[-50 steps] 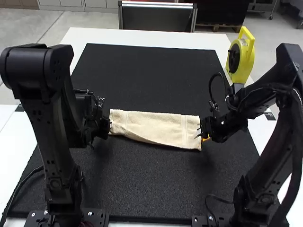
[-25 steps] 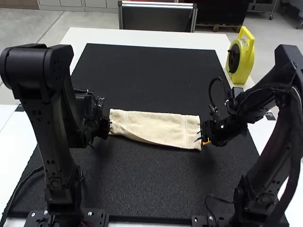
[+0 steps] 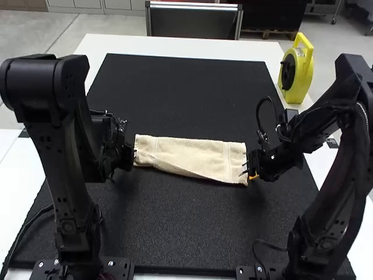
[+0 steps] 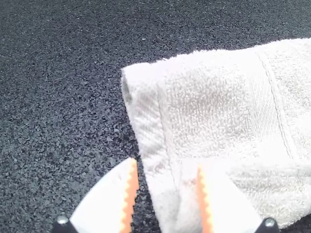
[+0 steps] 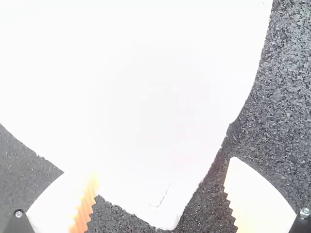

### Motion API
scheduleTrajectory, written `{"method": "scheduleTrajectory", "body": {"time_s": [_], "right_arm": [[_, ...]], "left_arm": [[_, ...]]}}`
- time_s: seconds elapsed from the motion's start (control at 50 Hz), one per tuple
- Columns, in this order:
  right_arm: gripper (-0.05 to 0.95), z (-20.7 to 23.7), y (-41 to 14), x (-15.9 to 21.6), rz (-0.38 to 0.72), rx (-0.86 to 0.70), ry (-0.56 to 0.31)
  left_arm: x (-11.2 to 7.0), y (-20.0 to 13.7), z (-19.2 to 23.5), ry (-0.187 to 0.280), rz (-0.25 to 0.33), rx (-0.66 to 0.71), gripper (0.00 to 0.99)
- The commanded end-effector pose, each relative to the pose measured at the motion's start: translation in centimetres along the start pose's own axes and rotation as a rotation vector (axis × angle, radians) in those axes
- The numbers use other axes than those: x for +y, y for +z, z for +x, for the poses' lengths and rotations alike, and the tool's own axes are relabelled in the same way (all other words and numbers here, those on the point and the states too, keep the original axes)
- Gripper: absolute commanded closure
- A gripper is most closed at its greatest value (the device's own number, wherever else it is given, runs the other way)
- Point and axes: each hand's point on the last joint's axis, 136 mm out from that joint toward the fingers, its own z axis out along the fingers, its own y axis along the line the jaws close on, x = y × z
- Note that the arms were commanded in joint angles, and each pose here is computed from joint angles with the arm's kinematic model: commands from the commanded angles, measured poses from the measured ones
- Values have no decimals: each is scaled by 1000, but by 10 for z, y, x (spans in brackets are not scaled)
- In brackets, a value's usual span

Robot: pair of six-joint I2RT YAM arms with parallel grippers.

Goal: Fold the towel.

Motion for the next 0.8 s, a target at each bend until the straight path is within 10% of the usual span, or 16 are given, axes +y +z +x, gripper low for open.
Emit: {"method": "scheduleTrajectory", "body": {"time_s": [0.0,0.48,0.78], "right_arm": [[315,10,12,9,-27,44,4],[516,18,26,23,-73,86,-3],[920,18,27,26,-99,82,6]], "left_arm": [[3,2,-4,-5,0,-12,672],[0,3,0,-10,6,1,672],[0,4,4,-13,9,10,672]]}}
